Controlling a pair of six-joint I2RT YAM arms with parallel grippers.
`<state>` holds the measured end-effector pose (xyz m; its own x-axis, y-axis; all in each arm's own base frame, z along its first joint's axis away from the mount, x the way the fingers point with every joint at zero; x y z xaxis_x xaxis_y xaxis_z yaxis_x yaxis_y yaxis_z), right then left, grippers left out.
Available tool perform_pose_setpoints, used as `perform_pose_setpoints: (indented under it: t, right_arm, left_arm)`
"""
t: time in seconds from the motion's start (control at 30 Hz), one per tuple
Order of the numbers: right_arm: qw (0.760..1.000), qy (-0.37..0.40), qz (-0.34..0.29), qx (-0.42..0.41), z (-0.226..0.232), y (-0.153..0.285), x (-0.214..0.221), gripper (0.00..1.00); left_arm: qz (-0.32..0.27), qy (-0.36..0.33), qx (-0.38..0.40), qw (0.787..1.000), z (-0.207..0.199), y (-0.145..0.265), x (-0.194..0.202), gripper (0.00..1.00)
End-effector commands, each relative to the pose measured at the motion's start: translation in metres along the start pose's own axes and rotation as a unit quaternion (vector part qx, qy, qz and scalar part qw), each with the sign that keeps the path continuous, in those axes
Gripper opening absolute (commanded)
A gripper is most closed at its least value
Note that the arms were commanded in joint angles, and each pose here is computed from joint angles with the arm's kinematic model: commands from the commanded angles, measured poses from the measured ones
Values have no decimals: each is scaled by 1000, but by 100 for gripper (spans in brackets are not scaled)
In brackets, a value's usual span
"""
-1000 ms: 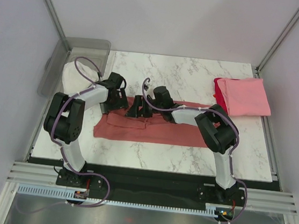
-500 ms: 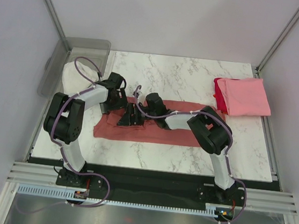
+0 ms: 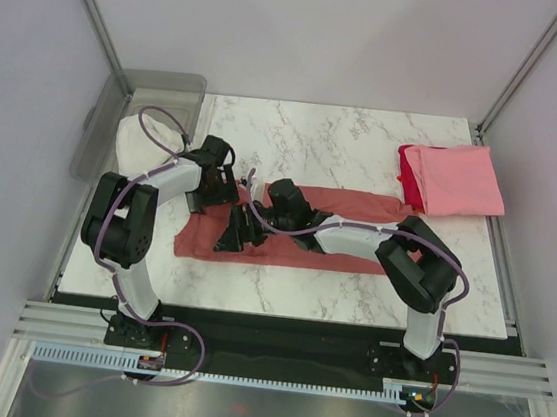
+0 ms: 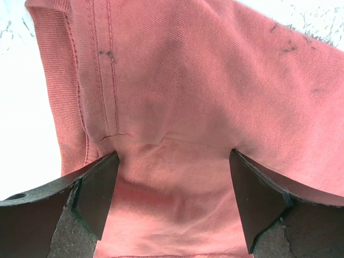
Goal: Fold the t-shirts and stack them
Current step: Fold the tshirt
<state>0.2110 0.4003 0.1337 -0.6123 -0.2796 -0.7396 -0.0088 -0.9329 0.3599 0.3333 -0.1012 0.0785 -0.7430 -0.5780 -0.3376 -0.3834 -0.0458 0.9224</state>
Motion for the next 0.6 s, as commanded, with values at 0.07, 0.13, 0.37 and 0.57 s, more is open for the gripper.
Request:
perform_pose_setpoints:
  t: [0.07, 0.13, 0.37, 0.57]
  right_arm:
    - [998, 38, -11, 48, -30, -21, -26, 96]
    - [998, 26, 5, 52, -44, -32, -17, 95]
    - [996, -7, 44, 77, -55, -21, 27, 92]
    - [995, -8, 58, 79, -24, 24, 60, 94]
  left_arm:
    - [-9, 14, 6, 1000, 0, 9, -3, 91]
    - [-10, 13, 8, 1000, 0, 11, -4, 91]
    - [-17, 12, 6, 1000, -1, 12, -6, 91]
    - [-30, 17, 0, 999, 1, 13, -10, 91]
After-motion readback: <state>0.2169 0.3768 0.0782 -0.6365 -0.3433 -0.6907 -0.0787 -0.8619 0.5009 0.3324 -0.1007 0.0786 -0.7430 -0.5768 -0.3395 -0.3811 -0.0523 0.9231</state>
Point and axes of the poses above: each gripper's point midway between its finger pads, its own y axis back along the fingers, its own z axis along the line the jaws close on, x = y × z, the point moved 6 cm from there along y, back along the fingers, and after that the axes turned 14 degrees about y, right-handed, at the moved point
